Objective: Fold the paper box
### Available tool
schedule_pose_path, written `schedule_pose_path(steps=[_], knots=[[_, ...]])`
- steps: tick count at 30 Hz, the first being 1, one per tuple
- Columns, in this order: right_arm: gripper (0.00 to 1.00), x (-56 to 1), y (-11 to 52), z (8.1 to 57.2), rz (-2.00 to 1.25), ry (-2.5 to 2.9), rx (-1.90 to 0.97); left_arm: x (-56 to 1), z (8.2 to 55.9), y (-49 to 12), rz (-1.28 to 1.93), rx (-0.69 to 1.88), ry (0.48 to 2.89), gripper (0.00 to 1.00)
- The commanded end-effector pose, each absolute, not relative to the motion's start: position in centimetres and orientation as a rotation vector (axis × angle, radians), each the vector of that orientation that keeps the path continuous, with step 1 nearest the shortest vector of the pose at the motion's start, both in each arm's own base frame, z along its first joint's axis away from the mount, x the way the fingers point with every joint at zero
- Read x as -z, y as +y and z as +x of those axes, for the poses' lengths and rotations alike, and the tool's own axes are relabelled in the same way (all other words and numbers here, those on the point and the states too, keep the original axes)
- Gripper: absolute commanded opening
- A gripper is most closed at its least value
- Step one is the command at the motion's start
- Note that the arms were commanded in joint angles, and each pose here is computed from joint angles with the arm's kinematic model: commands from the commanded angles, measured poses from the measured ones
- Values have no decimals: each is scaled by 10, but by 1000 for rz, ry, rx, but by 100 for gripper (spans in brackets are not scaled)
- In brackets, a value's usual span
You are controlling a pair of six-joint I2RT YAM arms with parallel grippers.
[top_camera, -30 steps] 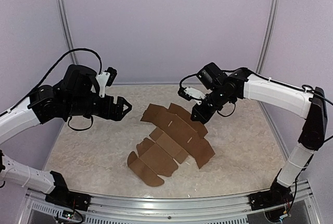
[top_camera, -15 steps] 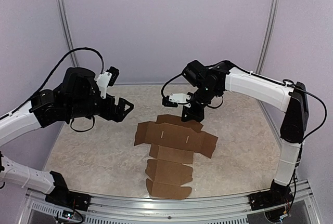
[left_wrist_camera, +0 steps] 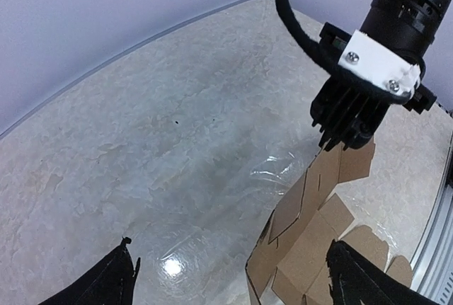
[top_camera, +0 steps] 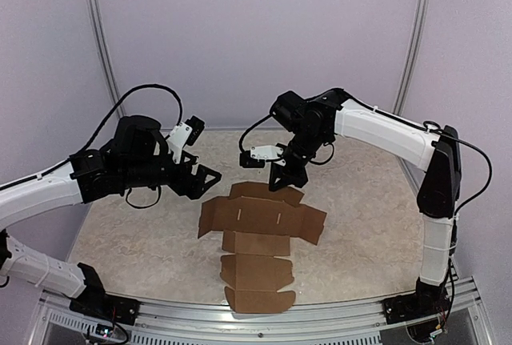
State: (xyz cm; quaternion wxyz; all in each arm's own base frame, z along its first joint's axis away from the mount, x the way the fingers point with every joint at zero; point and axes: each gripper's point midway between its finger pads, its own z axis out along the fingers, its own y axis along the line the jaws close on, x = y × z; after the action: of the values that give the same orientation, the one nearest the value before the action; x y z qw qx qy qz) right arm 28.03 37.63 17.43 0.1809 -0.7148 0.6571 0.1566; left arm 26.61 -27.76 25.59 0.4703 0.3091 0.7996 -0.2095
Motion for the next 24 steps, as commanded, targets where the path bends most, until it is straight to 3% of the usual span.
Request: schedule_pose_path(steps=[1,12,24], knots=[[0,-172,379,272,-2045,1878,-489,-242,263,-289,791,579,1973,91],[0,-174,382,280,-1966,1940,-468,-192,258,-276,627,487,2186,86],[0,-178,383,281,-1947,1945,-465,-161,251,-261,541,457,2266,69]])
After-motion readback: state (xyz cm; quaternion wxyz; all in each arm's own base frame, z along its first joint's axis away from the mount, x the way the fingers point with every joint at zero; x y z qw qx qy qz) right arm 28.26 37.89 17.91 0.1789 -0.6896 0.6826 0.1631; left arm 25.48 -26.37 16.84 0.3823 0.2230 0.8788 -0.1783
